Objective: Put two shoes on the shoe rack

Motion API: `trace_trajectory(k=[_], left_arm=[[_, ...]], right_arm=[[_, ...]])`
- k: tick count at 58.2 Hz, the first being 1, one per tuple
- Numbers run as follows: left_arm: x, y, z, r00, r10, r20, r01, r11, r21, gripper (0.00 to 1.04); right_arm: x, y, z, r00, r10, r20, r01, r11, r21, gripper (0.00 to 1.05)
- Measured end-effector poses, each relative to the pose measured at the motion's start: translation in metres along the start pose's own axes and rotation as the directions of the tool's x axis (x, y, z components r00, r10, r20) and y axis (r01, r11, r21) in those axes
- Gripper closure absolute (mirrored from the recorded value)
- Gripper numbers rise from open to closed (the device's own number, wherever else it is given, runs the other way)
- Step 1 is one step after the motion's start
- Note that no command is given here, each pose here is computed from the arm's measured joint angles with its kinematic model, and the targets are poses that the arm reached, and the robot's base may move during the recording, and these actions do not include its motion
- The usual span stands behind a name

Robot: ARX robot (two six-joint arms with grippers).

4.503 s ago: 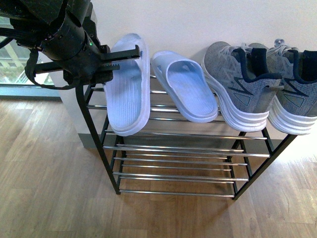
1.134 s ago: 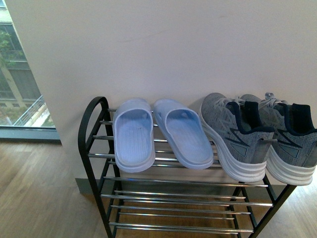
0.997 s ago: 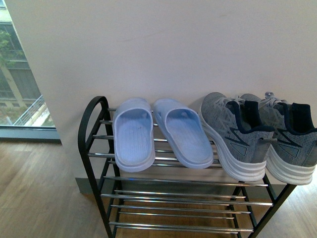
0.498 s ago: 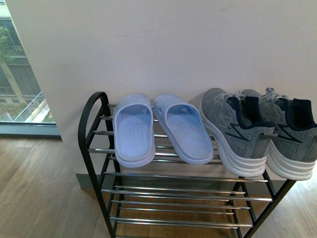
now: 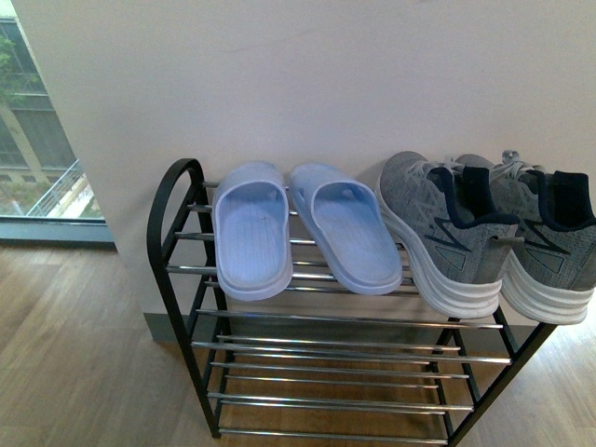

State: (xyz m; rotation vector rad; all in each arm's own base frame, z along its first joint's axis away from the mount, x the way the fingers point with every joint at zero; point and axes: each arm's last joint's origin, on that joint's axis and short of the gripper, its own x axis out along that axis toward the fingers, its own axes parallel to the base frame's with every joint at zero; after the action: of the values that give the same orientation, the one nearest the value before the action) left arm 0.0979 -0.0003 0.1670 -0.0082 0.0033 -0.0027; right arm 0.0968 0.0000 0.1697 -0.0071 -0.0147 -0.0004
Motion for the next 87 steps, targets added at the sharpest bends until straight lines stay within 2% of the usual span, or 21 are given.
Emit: trace_trajectory(k=[6, 10, 15, 28, 33, 87], left_arm=[[0.0000, 0.0000, 0.0001, 1.000, 0.000, 0.001, 0.000, 1.000, 0.000, 1.03], [0.0000, 0.0000, 0.0001, 1.000, 0.000, 0.001, 0.000, 1.000, 0.000, 0.94], [-0.0001, 0.0000, 0.0001, 1.000, 0.000, 0.001, 0.000, 1.000, 0.000, 0.78], [-0.0001, 0.0000, 0.0001, 1.000, 0.000, 0.001, 0.000, 1.000, 0.000, 0.21], [-0.0001, 0.0000, 0.0001, 1.000, 0.000, 0.002, 0.000, 1.000, 0.001, 0.08], [-0.0001, 0.0000, 0.0001, 1.000, -0.001, 0.001, 0.001, 1.000, 0.004, 0.09]], right_arm=[[0.0000, 0.0000, 0.0000, 1.000, 0.000, 0.000, 0.000, 1.000, 0.000, 0.09], [0.0000, 0.0000, 0.0000, 1.000, 0.000, 0.000, 0.000, 1.000, 0.000, 0.09], [0.0000, 0.0000, 0.0000, 1.000, 0.000, 0.000, 0.000, 1.000, 0.000, 0.09], [0.0000, 0.0000, 0.0000, 1.000, 0.000, 0.000, 0.000, 1.000, 0.000, 0.09], [0.0000, 0.0000, 0.0000, 1.000, 0.000, 0.000, 0.000, 1.000, 0.000, 0.09], [0.0000, 0.0000, 0.0000, 1.000, 0.000, 0.000, 0.000, 1.000, 0.000, 0.09]])
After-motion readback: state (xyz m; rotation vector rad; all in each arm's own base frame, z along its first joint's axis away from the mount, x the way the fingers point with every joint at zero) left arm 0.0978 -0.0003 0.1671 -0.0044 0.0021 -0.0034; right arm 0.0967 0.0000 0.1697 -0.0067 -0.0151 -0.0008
